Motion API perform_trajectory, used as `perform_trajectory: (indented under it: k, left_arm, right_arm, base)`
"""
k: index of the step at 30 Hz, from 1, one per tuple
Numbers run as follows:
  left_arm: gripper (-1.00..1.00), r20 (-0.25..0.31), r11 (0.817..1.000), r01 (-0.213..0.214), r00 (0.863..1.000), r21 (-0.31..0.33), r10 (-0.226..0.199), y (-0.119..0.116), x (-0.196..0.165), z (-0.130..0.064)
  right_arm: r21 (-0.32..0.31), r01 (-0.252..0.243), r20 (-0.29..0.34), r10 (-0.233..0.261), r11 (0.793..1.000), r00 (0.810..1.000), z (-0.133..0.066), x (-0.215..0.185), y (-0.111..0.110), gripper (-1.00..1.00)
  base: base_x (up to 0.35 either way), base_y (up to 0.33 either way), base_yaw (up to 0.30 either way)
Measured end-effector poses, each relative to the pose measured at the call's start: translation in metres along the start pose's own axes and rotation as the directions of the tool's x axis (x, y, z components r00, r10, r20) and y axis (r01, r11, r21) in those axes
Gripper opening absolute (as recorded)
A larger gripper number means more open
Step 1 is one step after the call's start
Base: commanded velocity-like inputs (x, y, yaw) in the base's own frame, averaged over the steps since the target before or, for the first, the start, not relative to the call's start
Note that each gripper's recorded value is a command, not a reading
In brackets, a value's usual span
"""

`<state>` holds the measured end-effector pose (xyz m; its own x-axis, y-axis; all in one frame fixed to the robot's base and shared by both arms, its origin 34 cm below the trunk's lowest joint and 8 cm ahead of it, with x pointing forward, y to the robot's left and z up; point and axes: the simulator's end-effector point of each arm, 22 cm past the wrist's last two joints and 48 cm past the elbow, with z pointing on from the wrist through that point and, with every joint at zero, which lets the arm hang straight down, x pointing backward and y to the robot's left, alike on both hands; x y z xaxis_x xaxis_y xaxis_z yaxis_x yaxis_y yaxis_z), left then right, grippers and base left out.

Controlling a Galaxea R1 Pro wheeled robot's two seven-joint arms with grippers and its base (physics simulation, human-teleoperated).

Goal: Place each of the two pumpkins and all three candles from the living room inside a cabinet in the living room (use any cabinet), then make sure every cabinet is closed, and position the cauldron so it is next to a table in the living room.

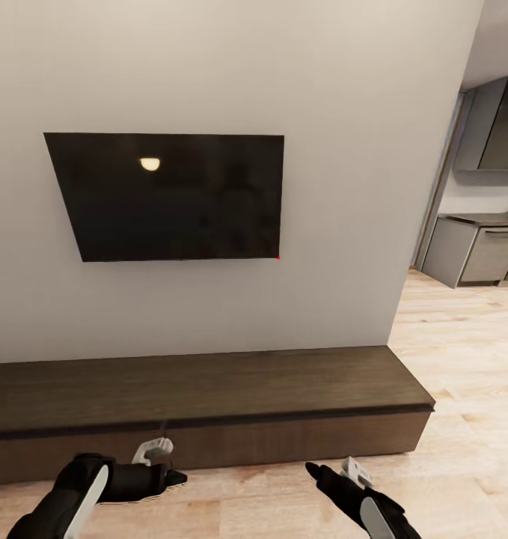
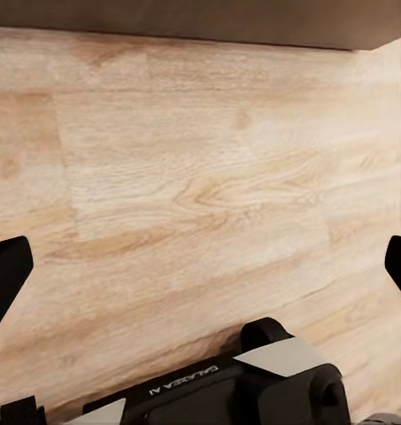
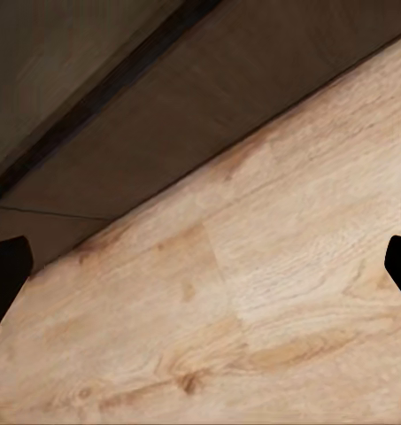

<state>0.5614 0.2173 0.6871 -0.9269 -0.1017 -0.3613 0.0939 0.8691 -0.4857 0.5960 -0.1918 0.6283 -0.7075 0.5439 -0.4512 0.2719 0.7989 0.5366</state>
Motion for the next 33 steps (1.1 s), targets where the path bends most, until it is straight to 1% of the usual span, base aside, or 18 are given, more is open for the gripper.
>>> perform_trajectory:
  k: [2, 4, 5, 7, 8, 10, 11, 13, 15, 16, 18, 21, 22, 24, 26, 30, 31, 33]
  left_arm:
    - [1.0, 0.005, 1.0, -0.003, 1.0, 0.004, 0.003, -0.003, -0.004, -0.002]
    - [1.0, -0.003, 1.0, 0.008, 1.0, 0.015, -0.008, -0.005, -0.004, -0.003]
    - [1.0, -0.005, 1.0, 0.014, 1.0, 0.024, -0.014, -0.007, -0.004, -0.004]
    - [1.0, -0.001, 0.994, 0.047, 0.999, 0.097, -0.047, -0.023, -0.006, -0.006]
    - [1.0, 0.002, 0.991, 0.056, 0.998, 0.12, -0.056, -0.027, -0.007, -0.007]
    - [1.0, 0.015, 0.975, 0.09, 0.995, 0.204, -0.095, -0.041, -0.013, -0.014]
    - [1.0, 0.019, 0.97, 0.096, 0.995, 0.221, -0.103, -0.042, -0.015, -0.017]
    - [1.0, 0.033, 0.954, 0.116, 0.991, 0.277, -0.13, -0.043, -0.023, -0.03]
    - [1.0, 0.046, 0.936, 0.128, 0.987, 0.327, -0.152, -0.045, -0.03, -0.042]
    - [1.0, 0.049, 0.932, 0.13, 0.987, 0.34, -0.155, -0.046, -0.032, -0.044]
    - [1.0, 0.06, 0.916, 0.128, 0.985, 0.38, -0.162, -0.053, -0.036, -0.052]
    - [1.0, 0.073, 0.907, 0.116, 0.985, 0.406, -0.158, -0.06, -0.041, -0.059]
    - [1.0, 0.076, 0.904, 0.114, 0.984, 0.412, -0.158, -0.061, -0.042, -0.06]
    - [1.0, 0.078, 0.901, 0.113, 0.984, 0.419, -0.159, -0.061, -0.041, -0.059]
    - [1.0, 0.08, 0.899, 0.113, 0.984, 0.424, -0.161, -0.061, -0.04, -0.057]
    - [1.0, 0.082, 0.895, 0.114, 0.983, 0.43, -0.164, -0.059, -0.038, -0.053]
    - [1.0, 0.082, 0.895, 0.114, 0.983, 0.431, -0.165, -0.058, -0.037, -0.051]
    - [1.0, 0.083, 0.894, 0.114, 0.983, 0.433, -0.166, -0.057, -0.036, -0.049]
  right_arm:
    - [-0.001, -0.001, 0.031, 0.001, 1.0, 1.0, 0.0, -0.006, 0.0, 1.0]
    - [-0.011, -0.009, 0.097, 0.01, 1.0, 0.995, 0.0, -0.021, 0.002, 1.0]
    - [-0.018, -0.012, 0.116, 0.013, 1.0, 0.993, -0.001, -0.025, 0.003, 1.0]
    - [-0.065, -0.027, 0.183, 0.038, 0.998, 0.982, -0.003, -0.039, 0.011, 1.0]
    - [-0.082, -0.034, 0.2, 0.05, 0.996, 0.979, -0.004, -0.042, 0.014, 1.0]
    - [-0.154, -0.084, 0.236, 0.119, 0.985, 0.964, -0.006, -0.047, 0.02, 1.0]
    - [-0.175, -0.103, 0.237, 0.144, 0.979, 0.961, -0.006, -0.046, 0.021, 1.0]
    - [-0.26, -0.187, 0.22, 0.247, 0.947, 0.944, -0.007, -0.034, 0.022, 1.0]
    - [-0.32, -0.278, 0.184, 0.347, 0.906, 0.92, -0.008, -0.013, 0.013, 1.0]
    - [-0.333, -0.299, 0.177, 0.371, 0.894, 0.912, -0.009, -0.009, 0.01, 1.0]
    - [-0.389, -0.357, 0.167, 0.446, 0.849, 0.879, -0.018, -0.003, -0.004, 1.0]
    - [-0.447, -0.385, 0.165, 0.498, 0.807, 0.852, -0.029, 0.0, -0.013, 1.0]
    - [-0.453, -0.39, 0.163, 0.505, 0.801, 0.847, -0.031, 0.003, -0.016, 1.0]
    - [-0.446, -0.393, 0.17, 0.508, 0.804, 0.845, -0.029, 0.008, -0.023, 1.0]
    - [-0.427, -0.389, 0.192, 0.502, 0.816, 0.843, -0.027, 0.011, -0.032, 1.0]
    - [-0.347, -0.348, 0.276, 0.449, 0.871, 0.849, -0.02, 0.012, -0.055, 1.0]
    - [-0.33, -0.338, 0.291, 0.436, 0.881, 0.851, -0.018, 0.012, -0.06, 1.0]
    - [-0.317, -0.329, 0.305, 0.425, 0.889, 0.852, -0.016, 0.013, -0.064, 1.0]
  base:
    - [0.0, 0.0, 0.0]
    - [0.0, 0.0, 0.0]
    - [0.0, 0.0, 0.0]
    - [0.0, 0.0, 0.0]
    - [0.0, 0.0, 0.0]
    - [0.0, 0.0, 0.0]
    - [0.0, 0.0, 0.0]
    - [0.0, 0.0, 0.0]
    - [0.0, 0.0, 0.0]
    - [0.0, 0.0, 0.0]
    - [0.0, 0.0, 0.0]
    - [0.0, 0.0, 0.0]
    - [0.0, 0.0, 0.0]
    - [0.0, 0.0, 0.0]
    - [0.0, 0.0, 0.0]
    - [0.0, 0.0, 0.0]
    - [0.0, 0.0, 0.0]
    - [0.0, 0.0, 0.0]
